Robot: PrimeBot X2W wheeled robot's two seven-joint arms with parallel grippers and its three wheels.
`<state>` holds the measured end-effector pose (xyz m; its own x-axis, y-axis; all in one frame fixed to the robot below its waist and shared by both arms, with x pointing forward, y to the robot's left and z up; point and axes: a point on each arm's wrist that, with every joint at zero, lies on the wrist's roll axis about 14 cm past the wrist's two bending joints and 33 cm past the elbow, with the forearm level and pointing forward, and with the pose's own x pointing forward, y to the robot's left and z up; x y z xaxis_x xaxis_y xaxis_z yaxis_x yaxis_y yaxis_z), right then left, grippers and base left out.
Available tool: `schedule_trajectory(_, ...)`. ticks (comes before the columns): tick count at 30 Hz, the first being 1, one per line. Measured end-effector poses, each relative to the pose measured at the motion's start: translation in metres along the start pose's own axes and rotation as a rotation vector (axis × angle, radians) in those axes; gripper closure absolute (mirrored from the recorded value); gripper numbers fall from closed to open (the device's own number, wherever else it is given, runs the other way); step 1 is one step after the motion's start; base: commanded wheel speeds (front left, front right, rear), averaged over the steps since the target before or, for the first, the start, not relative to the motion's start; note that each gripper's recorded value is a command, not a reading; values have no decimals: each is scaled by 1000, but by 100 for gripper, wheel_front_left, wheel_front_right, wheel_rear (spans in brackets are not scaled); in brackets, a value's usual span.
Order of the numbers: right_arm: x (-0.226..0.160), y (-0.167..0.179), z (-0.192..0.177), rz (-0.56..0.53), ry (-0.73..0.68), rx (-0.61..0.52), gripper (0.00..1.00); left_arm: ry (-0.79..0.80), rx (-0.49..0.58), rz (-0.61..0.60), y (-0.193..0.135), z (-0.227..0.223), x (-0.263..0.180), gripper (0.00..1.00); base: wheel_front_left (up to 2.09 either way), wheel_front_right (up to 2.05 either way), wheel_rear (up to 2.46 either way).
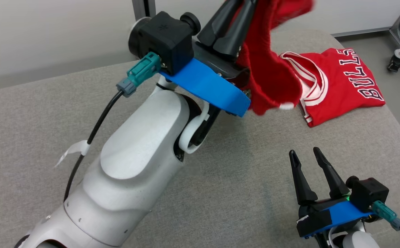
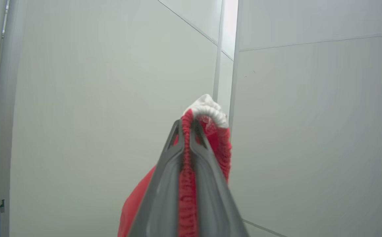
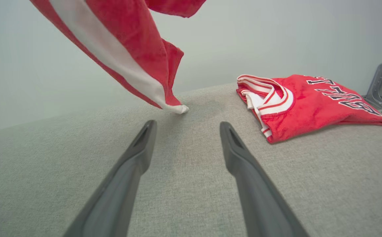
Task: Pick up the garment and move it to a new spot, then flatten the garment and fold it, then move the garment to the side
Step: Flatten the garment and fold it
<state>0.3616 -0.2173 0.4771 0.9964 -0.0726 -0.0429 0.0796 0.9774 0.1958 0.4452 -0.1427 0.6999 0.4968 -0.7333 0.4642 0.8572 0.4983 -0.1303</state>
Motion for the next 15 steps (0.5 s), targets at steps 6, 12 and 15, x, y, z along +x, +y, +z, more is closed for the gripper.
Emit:
schedule_trajectory(6, 6, 8, 0, 26, 5, -3, 0, 104, -32, 134, 29, -38, -27, 100, 0, 0, 0)
schedule_trajectory(12, 12, 16, -8, 48, 26, -1, 0, 364, 16, 425, 111, -116, -122, 100, 0, 0, 0)
schedule_trajectory(15, 15, 18, -11, 56, 38, -1, 0, 480, 33, 556, 140, -145, -175, 100, 0, 0, 0)
